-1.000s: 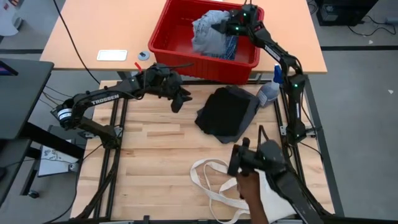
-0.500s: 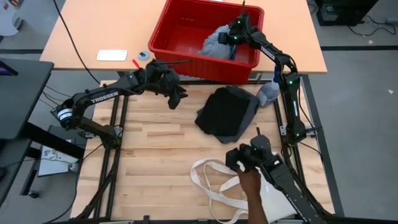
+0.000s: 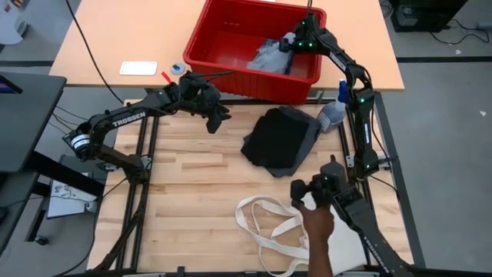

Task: Fold laundry
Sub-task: Put the gray shirt into the red organizer bin, then put the black shirt into the red organizer bin

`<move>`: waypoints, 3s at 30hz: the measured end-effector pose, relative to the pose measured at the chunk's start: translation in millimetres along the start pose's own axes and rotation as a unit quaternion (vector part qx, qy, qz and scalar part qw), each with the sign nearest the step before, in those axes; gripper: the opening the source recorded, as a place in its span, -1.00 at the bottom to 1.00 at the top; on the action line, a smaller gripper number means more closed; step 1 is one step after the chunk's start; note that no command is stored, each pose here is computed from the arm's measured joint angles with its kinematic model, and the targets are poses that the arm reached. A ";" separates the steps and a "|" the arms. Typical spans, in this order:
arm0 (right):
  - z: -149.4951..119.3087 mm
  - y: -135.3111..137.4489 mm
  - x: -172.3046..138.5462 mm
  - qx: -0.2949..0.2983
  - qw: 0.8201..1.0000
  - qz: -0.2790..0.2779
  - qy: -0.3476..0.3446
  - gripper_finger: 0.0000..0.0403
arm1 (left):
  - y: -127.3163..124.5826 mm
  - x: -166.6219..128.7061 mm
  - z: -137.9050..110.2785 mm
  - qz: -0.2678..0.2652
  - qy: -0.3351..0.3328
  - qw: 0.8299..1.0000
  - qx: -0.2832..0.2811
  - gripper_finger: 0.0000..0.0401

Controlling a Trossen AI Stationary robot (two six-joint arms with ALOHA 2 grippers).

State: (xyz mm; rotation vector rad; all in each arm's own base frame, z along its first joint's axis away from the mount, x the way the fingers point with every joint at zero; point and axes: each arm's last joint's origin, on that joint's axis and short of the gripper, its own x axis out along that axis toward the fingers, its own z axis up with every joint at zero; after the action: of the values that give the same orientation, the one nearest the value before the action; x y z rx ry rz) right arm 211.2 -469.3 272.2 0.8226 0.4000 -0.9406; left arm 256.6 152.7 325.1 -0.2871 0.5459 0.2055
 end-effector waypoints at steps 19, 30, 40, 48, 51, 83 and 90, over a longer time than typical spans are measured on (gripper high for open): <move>14.7 108.3 -170.6 -0.139 0.986 0.082 -0.033 0.57 | -15.0 5.3 11.2 -0.034 -0.052 0.998 0.015 -0.27; -80.7 162.3 -213.5 -0.186 0.940 0.147 0.244 0.52 | -36.3 73.5 -4.5 -0.048 -0.013 0.998 0.033 -0.27; -182.9 145.6 -222.1 -0.124 0.953 0.144 0.237 0.37 | -55.7 144.1 -24.4 -0.093 -0.033 0.995 -0.015 -0.27; -263.0 101.7 -208.7 0.001 0.963 0.151 0.223 0.38 | -80.1 179.2 -46.0 -0.106 -0.023 0.993 0.036 -0.27; -282.6 87.9 -201.7 0.010 0.968 0.145 0.207 0.37 | -101.2 184.7 -46.8 -0.069 -0.005 0.990 0.122 -0.24; -330.6 98.2 -227.4 0.052 0.962 0.188 0.193 0.37 | -138.6 254.1 -79.1 0.094 0.080 0.946 0.301 0.29; -332.9 103.4 -239.5 0.072 0.959 0.208 0.180 0.37 | -129.8 252.8 -82.7 0.104 0.112 0.948 0.280 -0.80</move>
State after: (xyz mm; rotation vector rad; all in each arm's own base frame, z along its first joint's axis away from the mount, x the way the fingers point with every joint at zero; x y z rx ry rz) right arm 179.4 -47.8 256.2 1.1648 0.4531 -0.4279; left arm 462.9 33.5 149.6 0.3070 0.8357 0.2140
